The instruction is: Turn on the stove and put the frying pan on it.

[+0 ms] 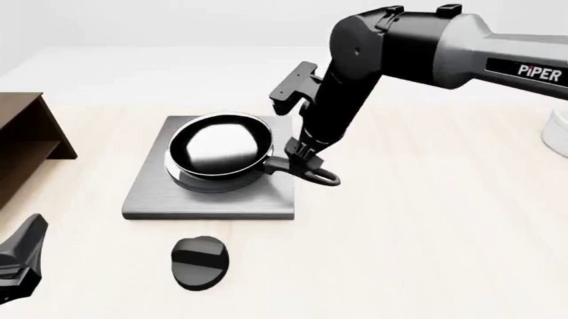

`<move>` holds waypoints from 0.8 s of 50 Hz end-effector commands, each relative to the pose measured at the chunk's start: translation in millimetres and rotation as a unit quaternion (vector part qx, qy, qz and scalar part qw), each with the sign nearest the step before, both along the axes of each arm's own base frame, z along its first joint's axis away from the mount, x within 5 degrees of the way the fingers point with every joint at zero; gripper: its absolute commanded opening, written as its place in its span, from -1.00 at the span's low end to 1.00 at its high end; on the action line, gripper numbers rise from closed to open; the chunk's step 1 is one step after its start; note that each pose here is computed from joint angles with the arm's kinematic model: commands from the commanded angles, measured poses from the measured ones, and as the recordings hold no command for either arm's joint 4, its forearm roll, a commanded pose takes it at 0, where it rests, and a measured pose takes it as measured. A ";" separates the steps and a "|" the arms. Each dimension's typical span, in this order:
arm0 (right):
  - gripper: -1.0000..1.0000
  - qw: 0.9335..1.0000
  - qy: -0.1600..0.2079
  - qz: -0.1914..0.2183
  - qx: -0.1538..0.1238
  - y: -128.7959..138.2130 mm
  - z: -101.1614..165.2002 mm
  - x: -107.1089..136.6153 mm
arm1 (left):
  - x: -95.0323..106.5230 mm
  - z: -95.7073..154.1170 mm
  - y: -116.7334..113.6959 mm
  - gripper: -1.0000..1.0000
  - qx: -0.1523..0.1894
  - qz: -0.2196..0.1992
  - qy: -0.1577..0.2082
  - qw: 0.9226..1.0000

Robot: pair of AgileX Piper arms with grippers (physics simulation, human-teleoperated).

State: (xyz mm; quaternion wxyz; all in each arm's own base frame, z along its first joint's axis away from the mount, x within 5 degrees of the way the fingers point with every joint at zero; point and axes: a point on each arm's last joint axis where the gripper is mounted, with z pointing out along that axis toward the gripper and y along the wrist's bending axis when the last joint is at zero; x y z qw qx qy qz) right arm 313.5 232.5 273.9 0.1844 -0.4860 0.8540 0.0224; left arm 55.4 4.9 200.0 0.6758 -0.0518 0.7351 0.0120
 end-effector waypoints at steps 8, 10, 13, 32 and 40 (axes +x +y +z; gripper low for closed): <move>1.00 0.999 -0.042 -0.006 0.028 -41.0 34.5 -43.5 | 0.0 -0.1 0.1 1.00 0.003 0.001 0.001 1.000; 1.00 0.998 -0.049 -0.010 0.035 -47.1 35.5 -51.7 | 0.0 -0.1 0.1 1.00 0.003 0.001 0.001 1.000; 1.00 0.997 -0.059 -0.012 0.041 -57.4 34.2 -62.4 | 0.0 0.1 0.1 1.00 0.004 0.000 0.001 1.000; 1.00 0.962 -0.194 -0.097 0.163 -125.8 37.2 -127.9 | -0.1 0.3 0.0 1.00 0.009 -0.001 0.001 1.000; 1.00 0.932 -0.227 -0.172 0.222 -153.5 29.1 -152.2 | 0.0 -1.8 -0.2 1.00 0.005 -0.002 0.008 1.000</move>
